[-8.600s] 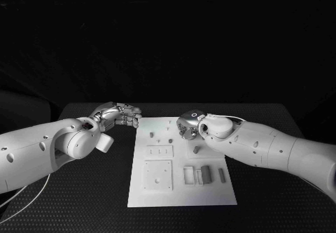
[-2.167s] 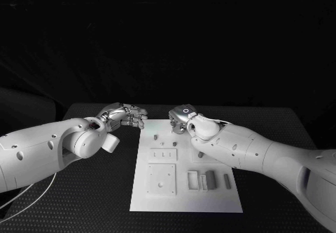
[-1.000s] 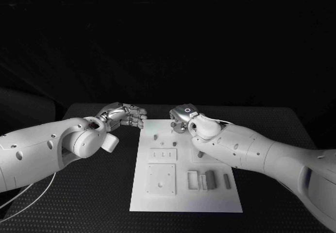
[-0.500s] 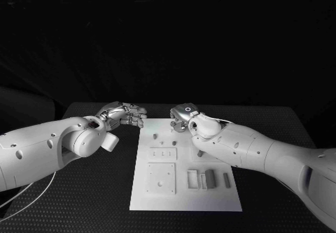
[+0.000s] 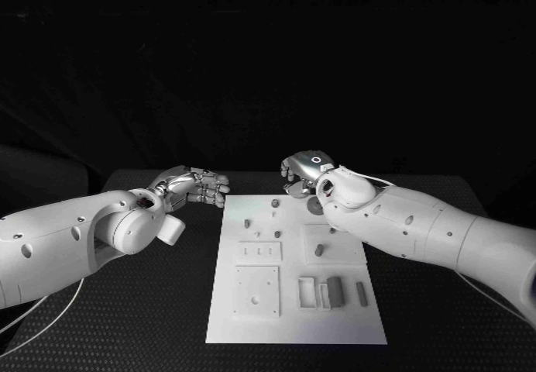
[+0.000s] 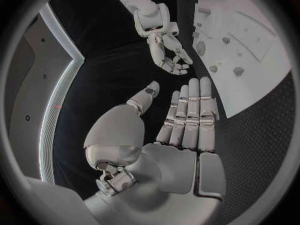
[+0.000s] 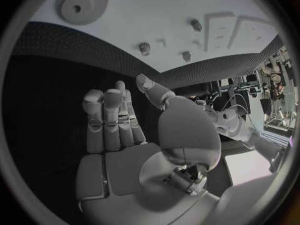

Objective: Assemble the parts on the task board

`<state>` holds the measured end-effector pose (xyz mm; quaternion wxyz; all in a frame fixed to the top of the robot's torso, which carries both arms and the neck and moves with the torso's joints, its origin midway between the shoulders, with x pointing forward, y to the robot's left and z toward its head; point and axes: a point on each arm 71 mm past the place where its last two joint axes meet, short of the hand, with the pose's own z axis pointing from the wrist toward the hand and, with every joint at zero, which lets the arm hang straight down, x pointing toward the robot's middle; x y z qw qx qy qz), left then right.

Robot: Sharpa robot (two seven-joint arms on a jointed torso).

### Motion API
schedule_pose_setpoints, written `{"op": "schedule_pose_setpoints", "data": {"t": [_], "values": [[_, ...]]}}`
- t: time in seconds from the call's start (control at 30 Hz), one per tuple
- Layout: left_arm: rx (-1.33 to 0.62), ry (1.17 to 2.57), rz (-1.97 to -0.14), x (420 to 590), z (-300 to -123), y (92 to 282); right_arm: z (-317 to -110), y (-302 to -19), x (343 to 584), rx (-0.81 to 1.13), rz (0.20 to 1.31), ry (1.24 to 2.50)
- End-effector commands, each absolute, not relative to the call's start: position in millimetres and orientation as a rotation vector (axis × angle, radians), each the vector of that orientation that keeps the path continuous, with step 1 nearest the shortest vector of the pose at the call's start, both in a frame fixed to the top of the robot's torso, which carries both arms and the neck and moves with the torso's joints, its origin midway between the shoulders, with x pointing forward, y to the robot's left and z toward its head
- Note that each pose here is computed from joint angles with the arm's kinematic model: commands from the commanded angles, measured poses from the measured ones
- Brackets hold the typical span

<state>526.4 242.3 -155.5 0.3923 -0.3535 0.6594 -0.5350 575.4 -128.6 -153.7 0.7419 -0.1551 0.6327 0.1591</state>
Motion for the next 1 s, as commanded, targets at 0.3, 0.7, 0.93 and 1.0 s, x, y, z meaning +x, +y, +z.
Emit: {"op": "schedule_pose_setpoints", "data": {"t": [0.3, 0.7, 0.93, 1.0], "values": [[-0.896, 1.658, -1.344, 531.4, -154.9, 249.7, -143.9, -186.3, 577.8, -0.363, 0.257, 1.560], [-0.888, 1.666, -1.345, 532.8, -155.6, 247.6, -160.2, -206.6, 585.3, -0.411, 0.181, 1.643], [-0.884, 1.673, -1.347, 533.4, -156.1, 245.6, -175.4, -202.2, 583.6, -0.423, 0.204, 1.693], [-0.883, 1.673, -1.347, 533.4, -156.1, 245.6, -177.7, -200.8, 582.9, -0.425, 0.211, 1.700]]}}
